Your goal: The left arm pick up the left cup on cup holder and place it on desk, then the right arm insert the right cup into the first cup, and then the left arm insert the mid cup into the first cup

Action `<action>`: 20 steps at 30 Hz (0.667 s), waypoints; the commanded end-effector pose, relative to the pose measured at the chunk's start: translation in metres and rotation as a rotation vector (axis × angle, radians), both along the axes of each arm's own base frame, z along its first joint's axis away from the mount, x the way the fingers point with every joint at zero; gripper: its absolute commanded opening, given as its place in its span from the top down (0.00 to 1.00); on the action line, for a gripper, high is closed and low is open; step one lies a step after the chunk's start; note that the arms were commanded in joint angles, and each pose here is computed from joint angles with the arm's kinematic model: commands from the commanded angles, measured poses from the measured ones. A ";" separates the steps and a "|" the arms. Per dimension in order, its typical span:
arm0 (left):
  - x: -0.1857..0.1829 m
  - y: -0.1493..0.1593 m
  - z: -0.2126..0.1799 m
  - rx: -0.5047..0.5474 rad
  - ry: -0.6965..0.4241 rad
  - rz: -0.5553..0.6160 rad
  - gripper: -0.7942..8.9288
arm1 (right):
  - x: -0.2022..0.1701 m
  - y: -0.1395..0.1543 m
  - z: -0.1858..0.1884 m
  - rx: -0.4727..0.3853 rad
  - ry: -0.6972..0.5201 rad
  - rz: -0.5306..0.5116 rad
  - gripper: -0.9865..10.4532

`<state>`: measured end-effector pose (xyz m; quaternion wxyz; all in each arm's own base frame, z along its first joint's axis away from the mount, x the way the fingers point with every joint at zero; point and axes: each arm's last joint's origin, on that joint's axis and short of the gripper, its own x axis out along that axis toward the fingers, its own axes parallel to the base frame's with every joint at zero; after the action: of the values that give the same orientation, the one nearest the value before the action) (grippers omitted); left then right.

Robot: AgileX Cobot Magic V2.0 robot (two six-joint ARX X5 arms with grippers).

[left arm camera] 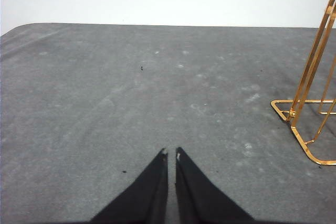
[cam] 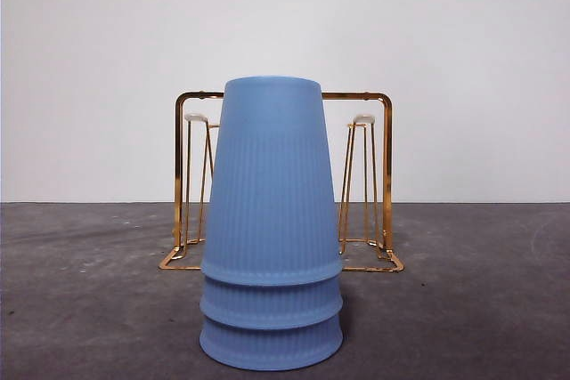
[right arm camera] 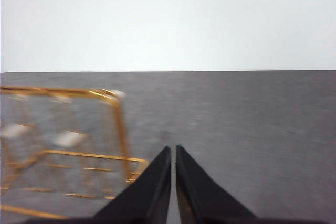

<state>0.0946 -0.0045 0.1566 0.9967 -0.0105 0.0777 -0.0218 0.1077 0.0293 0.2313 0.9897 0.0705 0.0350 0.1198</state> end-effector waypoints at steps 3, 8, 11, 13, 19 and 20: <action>0.001 0.000 -0.007 0.010 0.024 -0.003 0.90 | -0.002 -0.019 -0.046 -0.098 -0.019 -0.153 0.90; 0.001 0.000 -0.007 0.010 0.024 -0.003 0.90 | -0.004 -0.026 -0.068 -0.116 -0.013 -0.215 0.90; 0.001 0.000 -0.007 0.010 0.024 -0.003 0.90 | -0.007 -0.027 -0.073 -0.119 0.022 -0.213 0.90; 0.001 0.000 -0.007 0.009 0.024 -0.003 0.90 | -0.009 -0.028 -0.077 -0.128 0.062 -0.219 0.90; 0.001 0.000 -0.007 0.010 0.024 -0.003 0.90 | -0.012 -0.028 -0.082 -0.158 0.101 -0.199 0.90; 0.001 0.000 -0.007 0.009 0.024 -0.003 0.90 | -0.012 -0.028 -0.082 -0.156 0.099 -0.195 0.90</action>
<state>0.0946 -0.0045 0.1566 0.9967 -0.0105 0.0777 -0.0218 0.0956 0.0013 0.1524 0.9966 0.0096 0.0804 0.0147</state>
